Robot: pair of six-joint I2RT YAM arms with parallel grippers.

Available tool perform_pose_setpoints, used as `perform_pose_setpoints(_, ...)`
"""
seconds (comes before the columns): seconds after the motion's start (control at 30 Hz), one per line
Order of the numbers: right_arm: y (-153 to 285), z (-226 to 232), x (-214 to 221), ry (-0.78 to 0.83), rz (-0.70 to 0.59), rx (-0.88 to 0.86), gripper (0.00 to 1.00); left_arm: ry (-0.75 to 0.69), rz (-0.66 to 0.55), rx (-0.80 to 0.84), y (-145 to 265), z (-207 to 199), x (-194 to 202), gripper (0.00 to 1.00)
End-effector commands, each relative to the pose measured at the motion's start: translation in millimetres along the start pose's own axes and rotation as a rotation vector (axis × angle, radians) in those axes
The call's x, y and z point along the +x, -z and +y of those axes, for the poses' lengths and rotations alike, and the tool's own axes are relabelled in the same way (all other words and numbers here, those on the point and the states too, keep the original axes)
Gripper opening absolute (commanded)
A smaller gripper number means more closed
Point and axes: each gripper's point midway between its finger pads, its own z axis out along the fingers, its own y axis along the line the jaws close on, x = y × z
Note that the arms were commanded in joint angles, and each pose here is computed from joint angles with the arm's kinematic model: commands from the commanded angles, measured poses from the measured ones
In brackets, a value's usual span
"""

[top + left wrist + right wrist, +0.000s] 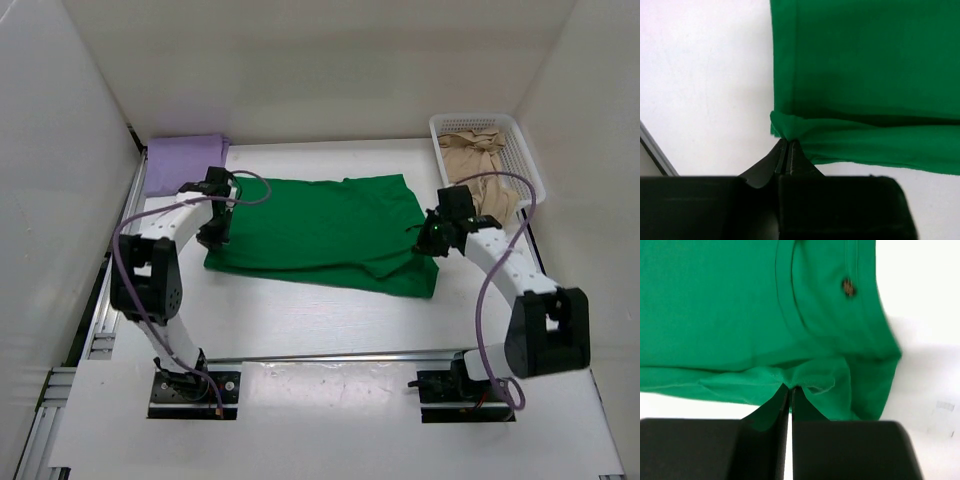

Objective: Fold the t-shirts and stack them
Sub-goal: Fold the flattened tshirt in 1/3 of the way

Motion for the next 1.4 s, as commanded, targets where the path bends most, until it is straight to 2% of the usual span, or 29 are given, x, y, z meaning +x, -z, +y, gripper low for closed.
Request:
perform_pose_setpoints(0.0,-8.6,4.1,-40.1,0.06,-0.051,-0.003,0.0,0.028,-0.027,-0.007,-2.9,7.1,-24.9,0.1)
perform_pose_setpoints(0.13,-34.0,0.0,-56.8,0.067,-0.011,0.029,0.0,0.053,-0.044,-0.024,-10.1,15.6,-49.4,0.1)
perform_pose_setpoints(0.43,-61.0,-11.6,-70.1,0.066,0.048,0.073,0.0,0.07,-0.007,-0.017,-30.3,19.8,-57.6,0.1)
perform_pose_setpoints(0.6,-68.6,-6.9,-82.0,0.065,0.057,0.077,0.0,0.086,0.009,-0.011,-38.9,24.8,-65.4,0.21)
perform_pose_setpoints(0.7,-73.6,-4.8,-96.9,0.057,0.055,0.082,0.01,0.113,0.003,0.001,-44.9,32.4,-78.4,0.35)
perform_pose_setpoints(0.77,-80.0,-4.7,-99.2,0.054,0.079,0.092,0.1,0.13,-0.001,-0.004,-45.3,40.7,-86.6,0.39)
perform_pose_setpoints(0.8,-81.0,0.3,-110.0,0.055,0.067,0.086,0.14,0.161,-0.032,-0.005,-45.9,52.3,-102.1,0.51)
perform_pose_setpoints(0.93,-72.4,8.4,-133.6,0.041,0.015,0.096,0.32,0.244,-0.078,0.005,-35.8,89.8,-127.1,0.65)
perform_pose_setpoints(1.0,-64.0,13.6,-141.7,0.044,-0.007,0.086,0.38,0.283,-0.096,0.022,-31.8,105.2,-130.0,0.67)
perform_pose_setpoints(1.03,-57.9,14.9,-142.3,0.045,-0.012,0.084,0.48,0.293,-0.11,0.031,-24.6,108.6,-129.6,0.68)
perform_pose_setpoints(1.1,-42.9,17.9,-143.4,0.045,-0.017,0.082,0.54,0.291,-0.117,0.061,-18.1,102.9,-125.0,0.7)
perform_pose_setpoints(1.13,-37.6,19.1,-139.3,0.044,-0.007,0.073,0.54,0.289,-0.102,0.072,-15.0,98.0,-111.9,0.7)
perform_pose_setpoints(1.2,-17.9,20.1,-129.5,0.034,0.002,0.065,0.62,0.284,-0.088,0.133,-7.0,84.0,-95.5,0.73)
perform_pose_setpoints(1.23,-18.1,11.8,-111.0,0.014,0.042,0.084,0.65,0.276,-0.013,0.178,-19.1,67.9,-68.4,0.73)
perform_pose_setpoints(1.27,-5.4,8.5,-102.7,0.003,0.042,0.095,0.71,0.273,0.027,0.208,-21.7,58.8,-54.2,0.74)
perform_pose_setpoints(1.37,-0.5,-15.5,-57.8,-0.03,0.104,0.15,0.8,0.243,0.136,0.266,-35.6,28.3,-12.4,0.75)
